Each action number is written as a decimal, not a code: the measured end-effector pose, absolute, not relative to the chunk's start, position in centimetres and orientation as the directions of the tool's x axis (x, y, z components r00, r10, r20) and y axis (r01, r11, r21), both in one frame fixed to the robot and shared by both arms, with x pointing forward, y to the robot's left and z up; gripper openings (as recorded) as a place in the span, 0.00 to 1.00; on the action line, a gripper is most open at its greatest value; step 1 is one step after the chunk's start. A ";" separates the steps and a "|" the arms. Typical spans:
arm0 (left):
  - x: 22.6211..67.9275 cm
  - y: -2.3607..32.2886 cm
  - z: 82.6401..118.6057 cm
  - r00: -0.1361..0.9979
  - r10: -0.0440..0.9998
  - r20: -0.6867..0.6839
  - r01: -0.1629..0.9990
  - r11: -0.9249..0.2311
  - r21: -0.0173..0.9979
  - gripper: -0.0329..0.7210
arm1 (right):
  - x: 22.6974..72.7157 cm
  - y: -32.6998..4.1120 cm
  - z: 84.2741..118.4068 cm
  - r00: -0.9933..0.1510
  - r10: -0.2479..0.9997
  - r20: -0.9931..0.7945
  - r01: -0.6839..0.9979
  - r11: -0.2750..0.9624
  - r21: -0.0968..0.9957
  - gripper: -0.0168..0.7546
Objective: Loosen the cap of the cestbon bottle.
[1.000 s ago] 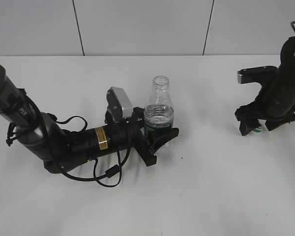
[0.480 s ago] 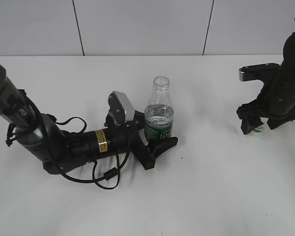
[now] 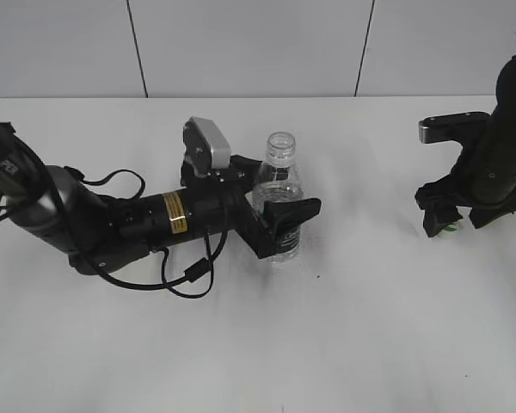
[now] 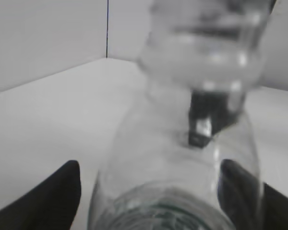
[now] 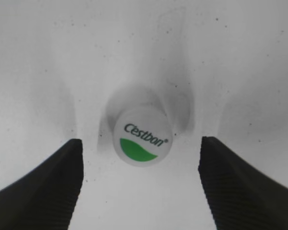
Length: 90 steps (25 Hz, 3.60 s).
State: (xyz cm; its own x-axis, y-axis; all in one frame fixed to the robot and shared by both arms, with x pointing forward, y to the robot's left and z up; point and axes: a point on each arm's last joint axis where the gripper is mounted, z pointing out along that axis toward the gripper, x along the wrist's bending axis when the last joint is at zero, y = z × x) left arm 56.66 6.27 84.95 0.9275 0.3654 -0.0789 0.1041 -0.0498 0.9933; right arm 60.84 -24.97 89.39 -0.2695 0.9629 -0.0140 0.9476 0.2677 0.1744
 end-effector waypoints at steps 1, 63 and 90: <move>56.6 6.3 85.6 0.928 0.365 -0.080 0.101 -0.040 0.994 0.74 | 60.8 -25.0 89.6 -0.269 0.963 -0.015 0.947 0.268 0.179 0.76; 56.1 26.7 106.2 0.076 0.997 -0.023 0.889 -0.057 0.454 0.74 | 57.2 -27.5 100.7 -0.176 0.984 0.012 0.950 0.167 0.264 0.76; 47.8 28.7 114.4 0.047 0.999 -0.001 0.818 -0.038 0.573 0.74 | 49.8 -28.6 111.1 -0.196 0.977 -0.084 0.872 0.213 0.441 0.76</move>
